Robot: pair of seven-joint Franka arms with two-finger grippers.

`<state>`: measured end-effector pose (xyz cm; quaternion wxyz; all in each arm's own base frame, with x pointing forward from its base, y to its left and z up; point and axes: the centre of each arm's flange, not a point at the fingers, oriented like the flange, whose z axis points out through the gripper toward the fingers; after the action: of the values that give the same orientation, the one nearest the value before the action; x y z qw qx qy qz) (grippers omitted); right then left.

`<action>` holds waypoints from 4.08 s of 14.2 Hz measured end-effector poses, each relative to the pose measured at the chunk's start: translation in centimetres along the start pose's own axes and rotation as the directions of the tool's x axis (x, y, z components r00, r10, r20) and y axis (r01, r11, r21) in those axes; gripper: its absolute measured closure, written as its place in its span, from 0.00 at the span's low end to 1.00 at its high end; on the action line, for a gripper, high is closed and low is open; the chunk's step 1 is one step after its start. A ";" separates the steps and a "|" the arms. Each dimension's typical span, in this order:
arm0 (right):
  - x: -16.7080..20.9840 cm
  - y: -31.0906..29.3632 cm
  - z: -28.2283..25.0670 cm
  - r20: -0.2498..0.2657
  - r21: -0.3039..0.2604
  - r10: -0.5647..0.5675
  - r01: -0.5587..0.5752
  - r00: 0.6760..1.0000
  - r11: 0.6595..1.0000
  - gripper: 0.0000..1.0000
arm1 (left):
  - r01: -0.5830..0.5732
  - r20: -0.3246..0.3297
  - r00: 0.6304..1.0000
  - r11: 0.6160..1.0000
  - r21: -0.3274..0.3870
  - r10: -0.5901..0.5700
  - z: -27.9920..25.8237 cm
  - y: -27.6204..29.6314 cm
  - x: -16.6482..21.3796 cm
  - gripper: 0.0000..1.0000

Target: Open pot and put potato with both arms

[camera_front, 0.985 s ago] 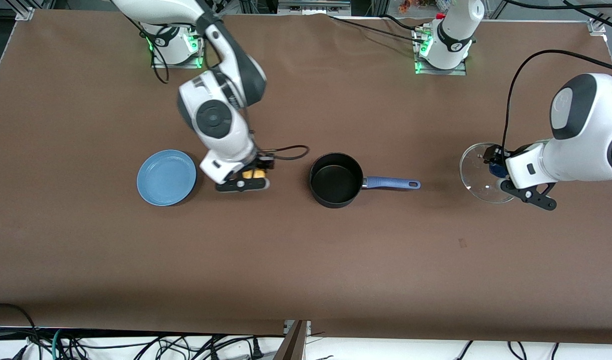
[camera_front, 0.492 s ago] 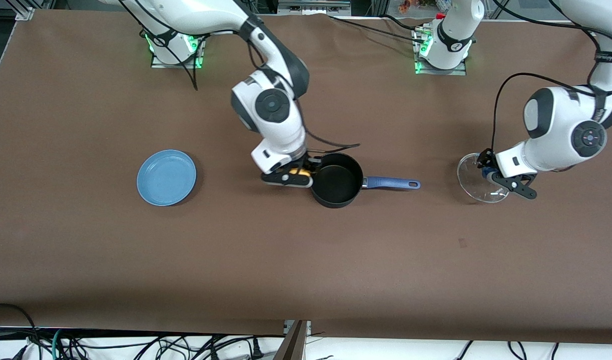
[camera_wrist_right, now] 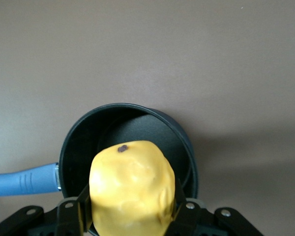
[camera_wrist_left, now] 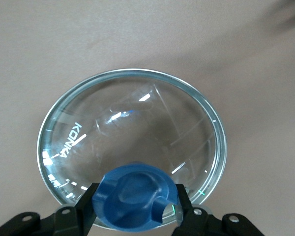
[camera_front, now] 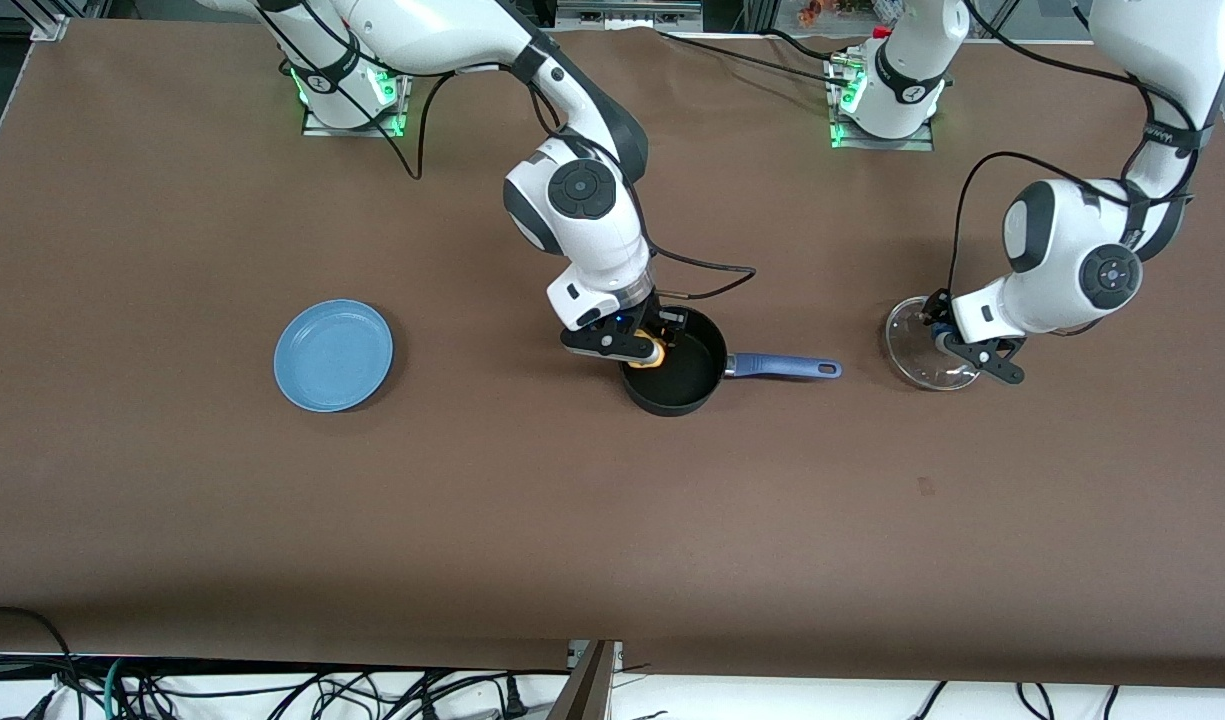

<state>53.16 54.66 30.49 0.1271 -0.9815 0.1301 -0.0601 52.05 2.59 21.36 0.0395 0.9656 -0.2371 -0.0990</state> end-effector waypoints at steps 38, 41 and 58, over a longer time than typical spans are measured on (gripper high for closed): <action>23.6 27.3 -28.3 0.295 -0.256 -0.354 0.430 0.888 0.866 0.00 | 0.308 -0.132 0.947 0.945 0.105 -0.294 -36.1 6.5 4.7 0.00; 24.2 33.0 -33.7 0.277 -0.232 -0.301 0.367 0.913 0.901 0.00 | 0.334 -0.174 0.935 0.934 0.128 -0.310 -37.6 6.5 3.0 0.00; 21.0 39.0 -41.4 0.231 -0.261 -0.257 0.314 0.938 0.913 0.00 | 0.450 -0.268 0.868 0.890 0.072 -0.418 -39.7 10.1 0.7 0.00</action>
<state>57.69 2.93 61.71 -0.0187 -0.9989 -0.0207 0.0367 56.42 -5.52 61.31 -0.0187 0.9993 -0.0130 0.0304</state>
